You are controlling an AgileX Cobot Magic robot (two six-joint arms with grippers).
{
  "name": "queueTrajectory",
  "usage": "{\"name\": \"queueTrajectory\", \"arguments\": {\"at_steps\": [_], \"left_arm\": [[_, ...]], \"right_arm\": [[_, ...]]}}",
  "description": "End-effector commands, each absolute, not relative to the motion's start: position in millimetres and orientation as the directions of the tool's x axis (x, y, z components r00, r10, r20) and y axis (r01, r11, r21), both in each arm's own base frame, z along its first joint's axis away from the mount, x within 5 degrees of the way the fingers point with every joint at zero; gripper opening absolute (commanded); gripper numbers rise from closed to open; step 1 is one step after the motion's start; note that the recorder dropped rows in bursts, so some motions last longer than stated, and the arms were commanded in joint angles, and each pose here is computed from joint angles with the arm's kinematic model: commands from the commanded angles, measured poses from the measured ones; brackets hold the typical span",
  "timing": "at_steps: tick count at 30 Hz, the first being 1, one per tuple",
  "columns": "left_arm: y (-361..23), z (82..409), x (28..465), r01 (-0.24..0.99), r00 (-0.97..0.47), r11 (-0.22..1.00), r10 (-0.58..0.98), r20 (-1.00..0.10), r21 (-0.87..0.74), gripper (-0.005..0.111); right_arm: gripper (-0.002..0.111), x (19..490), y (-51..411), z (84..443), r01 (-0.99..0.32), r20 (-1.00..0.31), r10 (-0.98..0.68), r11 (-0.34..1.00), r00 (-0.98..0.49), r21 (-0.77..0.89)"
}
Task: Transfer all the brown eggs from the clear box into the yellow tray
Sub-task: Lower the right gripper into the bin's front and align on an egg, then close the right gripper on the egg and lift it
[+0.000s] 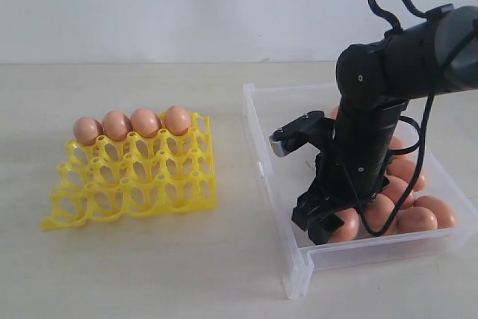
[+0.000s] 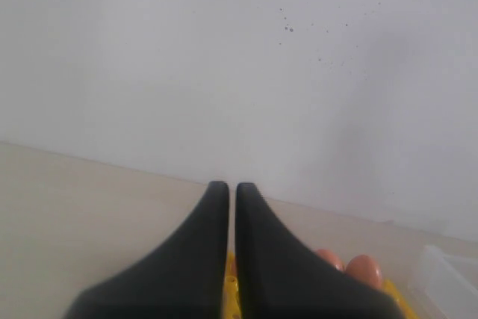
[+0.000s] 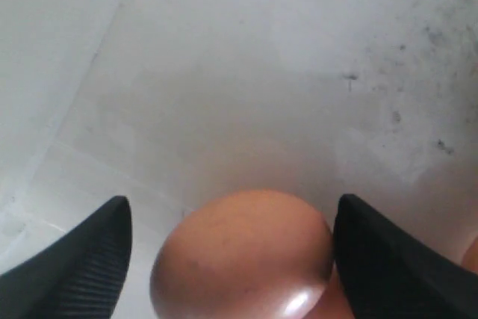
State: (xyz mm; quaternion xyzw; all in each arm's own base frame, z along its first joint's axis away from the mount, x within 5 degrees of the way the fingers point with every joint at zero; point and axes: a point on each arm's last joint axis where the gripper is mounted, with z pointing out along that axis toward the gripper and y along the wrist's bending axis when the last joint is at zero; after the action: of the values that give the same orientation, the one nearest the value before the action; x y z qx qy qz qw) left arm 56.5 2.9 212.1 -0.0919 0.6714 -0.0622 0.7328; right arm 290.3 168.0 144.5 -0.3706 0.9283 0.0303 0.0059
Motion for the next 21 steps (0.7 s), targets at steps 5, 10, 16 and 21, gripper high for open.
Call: {"name": "queueTrajectory", "arguments": {"at_steps": [5, 10, 16, 21], "left_arm": [[2.6, 213.2, 56.1, -0.028, 0.095, 0.977, -0.209, -0.973, -0.212, 0.004], [2.6, 213.2, 56.1, -0.028, 0.095, 0.977, -0.209, -0.973, -0.212, 0.004], [2.6, 213.2, 56.1, -0.028, 0.095, 0.977, -0.209, -0.973, -0.212, 0.004], [2.6, 213.2, 56.1, -0.028, 0.095, 0.977, -0.209, -0.973, -0.212, 0.004]], "right_arm": [[0.067, 299.1, 161.6, 146.4, -0.796, -0.04, -0.8, 0.6, -0.599, -0.077], [0.067, 300.7, 159.5, 146.6, -0.68, -0.049, -0.686, 0.726, -0.726, -0.097], [0.067, 295.0, 159.4, 145.6, -0.658, -0.002, -0.659, 0.751, -0.752, -0.055], [0.044, 296.8, 163.6, 145.0, -0.663, -0.045, -0.663, 0.748, -0.747, -0.033]]}}
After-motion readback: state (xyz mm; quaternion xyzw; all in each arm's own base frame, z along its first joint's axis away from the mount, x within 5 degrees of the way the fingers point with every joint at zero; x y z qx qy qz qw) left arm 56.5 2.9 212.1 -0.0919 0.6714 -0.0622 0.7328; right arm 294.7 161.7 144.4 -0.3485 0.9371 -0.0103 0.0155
